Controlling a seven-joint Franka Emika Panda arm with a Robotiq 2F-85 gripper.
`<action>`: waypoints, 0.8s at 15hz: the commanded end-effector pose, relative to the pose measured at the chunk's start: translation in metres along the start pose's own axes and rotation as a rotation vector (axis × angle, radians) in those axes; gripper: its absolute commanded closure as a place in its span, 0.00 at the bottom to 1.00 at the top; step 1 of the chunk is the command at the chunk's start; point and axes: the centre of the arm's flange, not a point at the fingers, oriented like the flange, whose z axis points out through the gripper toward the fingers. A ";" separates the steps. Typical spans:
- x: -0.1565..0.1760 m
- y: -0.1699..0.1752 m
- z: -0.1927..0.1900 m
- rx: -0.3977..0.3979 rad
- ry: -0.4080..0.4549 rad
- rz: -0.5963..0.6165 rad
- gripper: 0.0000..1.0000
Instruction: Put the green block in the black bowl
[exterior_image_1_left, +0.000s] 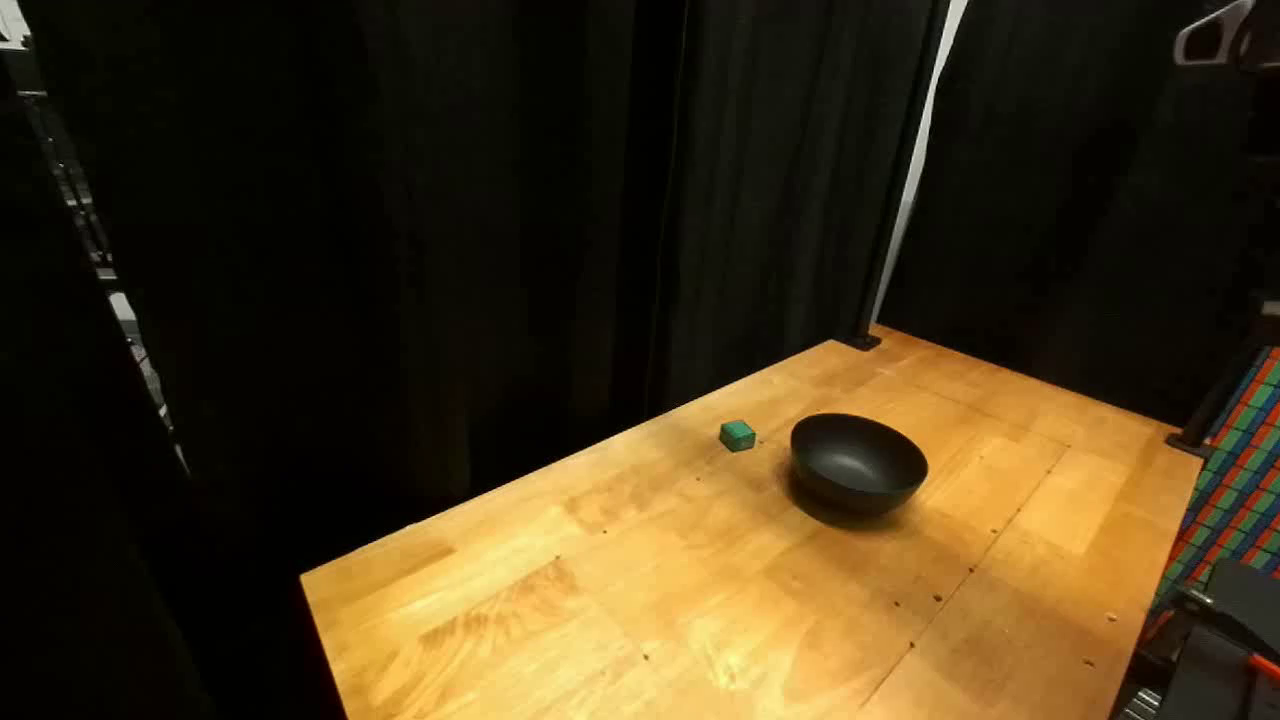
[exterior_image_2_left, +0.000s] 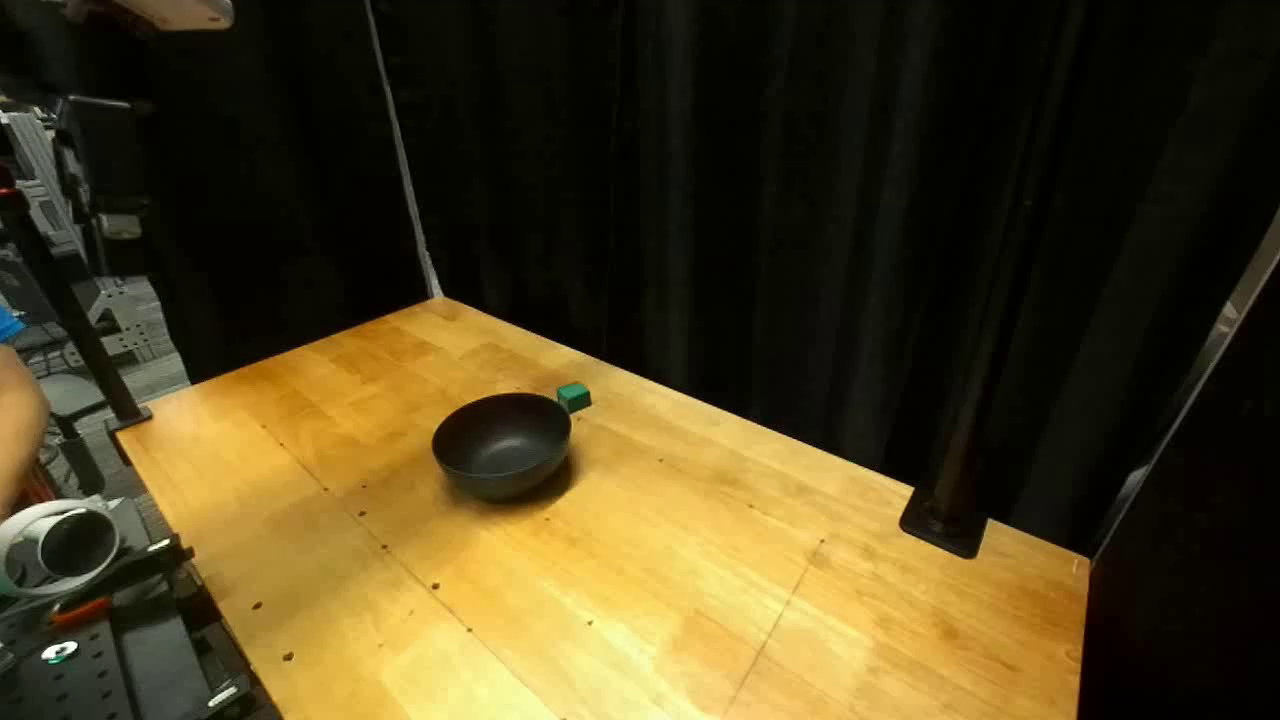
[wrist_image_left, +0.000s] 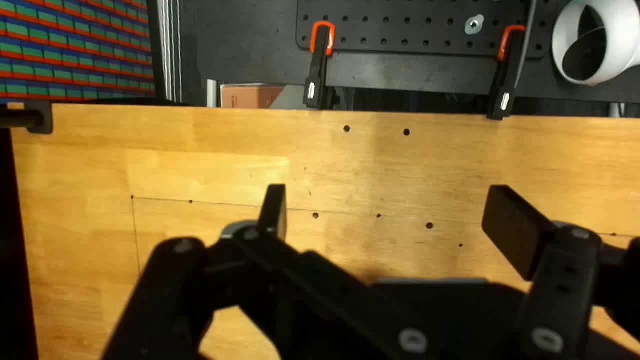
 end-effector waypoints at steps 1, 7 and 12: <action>0.000 0.000 -0.001 0.000 0.003 0.000 0.00; 0.000 0.000 -0.003 0.000 0.007 0.001 0.00; 0.099 -0.031 0.042 0.203 0.138 0.223 0.00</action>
